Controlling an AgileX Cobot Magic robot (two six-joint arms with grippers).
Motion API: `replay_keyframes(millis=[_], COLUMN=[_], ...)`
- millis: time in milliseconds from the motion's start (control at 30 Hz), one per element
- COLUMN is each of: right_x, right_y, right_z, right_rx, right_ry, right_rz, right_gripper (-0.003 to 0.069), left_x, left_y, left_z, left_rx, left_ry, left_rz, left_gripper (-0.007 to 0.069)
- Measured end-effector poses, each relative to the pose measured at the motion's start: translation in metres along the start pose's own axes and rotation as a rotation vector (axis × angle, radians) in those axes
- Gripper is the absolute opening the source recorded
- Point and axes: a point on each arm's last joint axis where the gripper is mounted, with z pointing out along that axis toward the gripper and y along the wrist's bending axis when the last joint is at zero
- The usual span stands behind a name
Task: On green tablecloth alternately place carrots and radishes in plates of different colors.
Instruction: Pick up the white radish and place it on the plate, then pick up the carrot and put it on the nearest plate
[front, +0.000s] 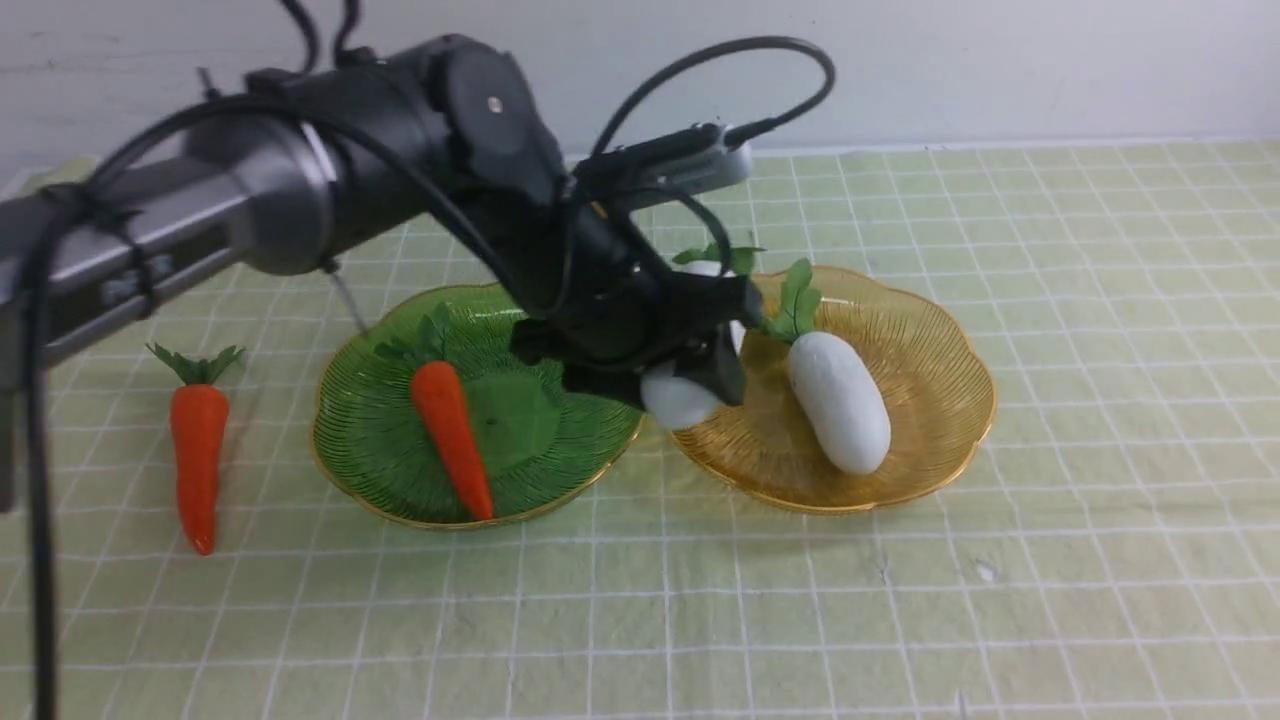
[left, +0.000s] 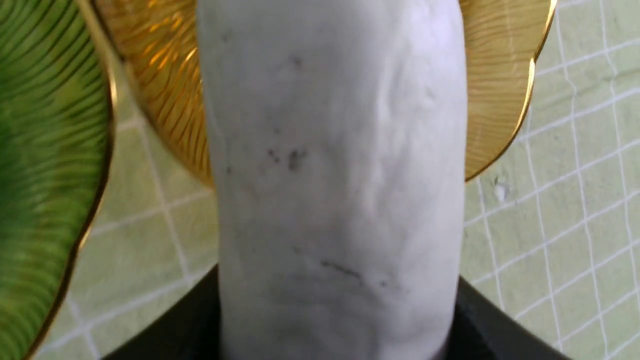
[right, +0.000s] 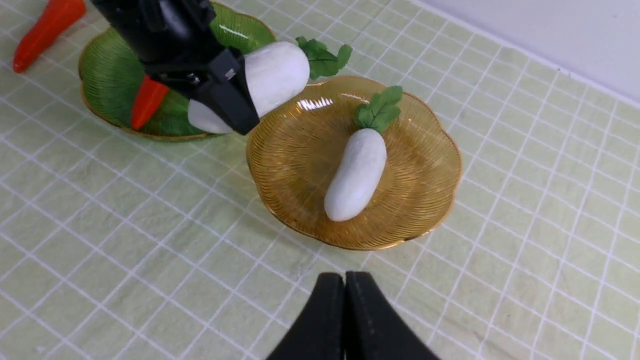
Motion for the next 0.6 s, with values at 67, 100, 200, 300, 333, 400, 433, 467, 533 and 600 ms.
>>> replay_keyframes(millis=[67, 100, 200, 300, 333, 400, 433, 467, 533, 600], right_x=[0.008, 0.013, 0.021, 0.026, 0.026, 0.026, 0.026, 0.026, 0.026, 0.026], right_y=[0.000, 0.000, 0.000, 0.001, 0.001, 0.001, 0.001, 0.001, 0.001, 0.001], right_z=[0.003, 0.005, 0.009, 0.014, 0.015, 0.017, 0.017, 0.017, 0.017, 0.017], right_rx=[0.016, 0.027, 0.049, 0.053, 0.053, 0.055, 0.055, 0.058, 0.061, 0.064], right_ry=[0.002, 0.000, -0.033, -0.055, -0.058, -0.064, -0.065, -0.069, -0.069, -0.070], right_rz=[-0.013, -0.020, -0.017, 0.002, 0.005, 0.006, 0.006, 0.004, 0.002, 0.000], right_gripper=[-0.0015, -0.0015, -0.0015, -0.0015, -0.0015, -0.0015, -0.0015, -0.0015, -0.0015, -0.0015], left_x=[-0.008, -0.014, -0.021, -0.023, -0.023, -0.022, -0.022, -0.023, -0.024, -0.032], left_y=[0.000, 0.001, 0.002, 0.001, 0.001, 0.002, 0.002, 0.003, 0.007, 0.020], left_z=[0.011, 0.018, 0.030, 0.037, 0.039, 0.044, 0.045, 0.046, 0.045, 0.032], left_rx=[0.003, 0.003, 0.016, 0.040, 0.048, 0.060, 0.063, 0.064, 0.062, 0.058], left_ry=[-0.004, -0.005, -0.003, 0.005, 0.012, 0.021, 0.023, 0.026, 0.030, 0.036], left_rz=[0.003, 0.003, -0.007, -0.029, -0.037, -0.051, -0.054, -0.055, -0.055, -0.070], left_gripper=[0.0412, 0.0417, 0.0448, 0.0507, 0.0529, 0.0582, 0.0599, 0.0619, 0.0628, 0.0633])
